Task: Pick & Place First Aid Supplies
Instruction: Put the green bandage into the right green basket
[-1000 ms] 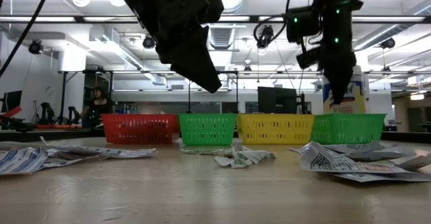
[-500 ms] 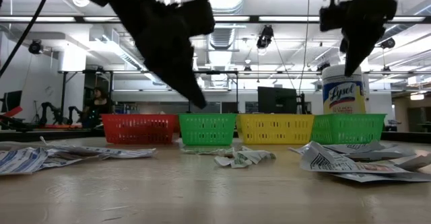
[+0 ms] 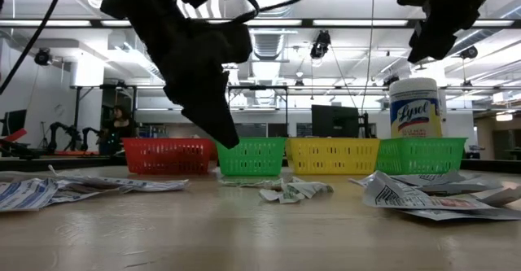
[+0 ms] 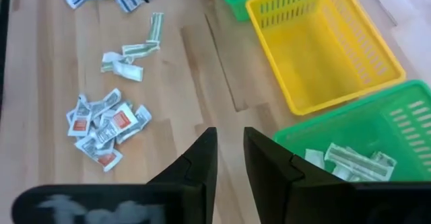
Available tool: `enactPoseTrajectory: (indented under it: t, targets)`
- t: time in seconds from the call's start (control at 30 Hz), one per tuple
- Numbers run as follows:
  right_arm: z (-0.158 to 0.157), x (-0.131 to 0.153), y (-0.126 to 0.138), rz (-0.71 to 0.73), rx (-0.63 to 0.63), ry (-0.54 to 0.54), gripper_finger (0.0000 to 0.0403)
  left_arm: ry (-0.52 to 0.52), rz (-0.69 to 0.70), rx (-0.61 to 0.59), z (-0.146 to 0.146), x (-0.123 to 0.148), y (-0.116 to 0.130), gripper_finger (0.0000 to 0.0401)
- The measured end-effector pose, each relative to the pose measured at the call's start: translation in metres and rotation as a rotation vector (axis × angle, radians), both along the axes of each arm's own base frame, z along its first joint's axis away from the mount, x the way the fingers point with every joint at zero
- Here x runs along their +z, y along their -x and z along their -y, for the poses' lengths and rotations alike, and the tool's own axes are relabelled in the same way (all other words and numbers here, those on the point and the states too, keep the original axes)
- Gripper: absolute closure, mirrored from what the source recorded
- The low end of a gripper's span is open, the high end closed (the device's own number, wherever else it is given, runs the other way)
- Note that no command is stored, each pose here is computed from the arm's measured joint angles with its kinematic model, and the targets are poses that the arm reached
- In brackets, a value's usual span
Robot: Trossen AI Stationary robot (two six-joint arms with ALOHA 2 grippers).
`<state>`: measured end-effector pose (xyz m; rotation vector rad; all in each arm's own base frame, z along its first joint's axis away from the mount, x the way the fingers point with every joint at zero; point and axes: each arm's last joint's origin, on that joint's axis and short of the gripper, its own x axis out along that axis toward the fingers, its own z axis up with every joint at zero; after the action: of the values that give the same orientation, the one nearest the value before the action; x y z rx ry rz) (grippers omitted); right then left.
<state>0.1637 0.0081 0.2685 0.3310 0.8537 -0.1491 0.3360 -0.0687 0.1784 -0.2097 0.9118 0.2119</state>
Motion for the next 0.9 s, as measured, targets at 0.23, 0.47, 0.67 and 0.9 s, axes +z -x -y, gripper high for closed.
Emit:
enactPoseTrajectory:
  t: [0.23,0.47,0.67,0.9]
  targets:
    - [0.000,-0.005,-0.006,-0.033,0.001,0.002,0.0331,0.296,-0.069,0.150,-0.008,-0.013,-0.004,0.0263]
    - [-0.001,-0.009,-0.012,-0.054,0.006,0.002,0.0319,0.389,-0.098,0.259,-0.020,-0.021,-0.007,0.0263]
    - [-0.001,-0.011,-0.013,-0.063,0.008,0.003,0.0311,0.431,-0.090,0.286,-0.022,-0.017,-0.011,0.0263]
    - [-0.001,-0.011,-0.013,-0.061,0.011,0.003,0.0308,0.428,-0.130,0.307,-0.022,-0.015,-0.009,0.0263]
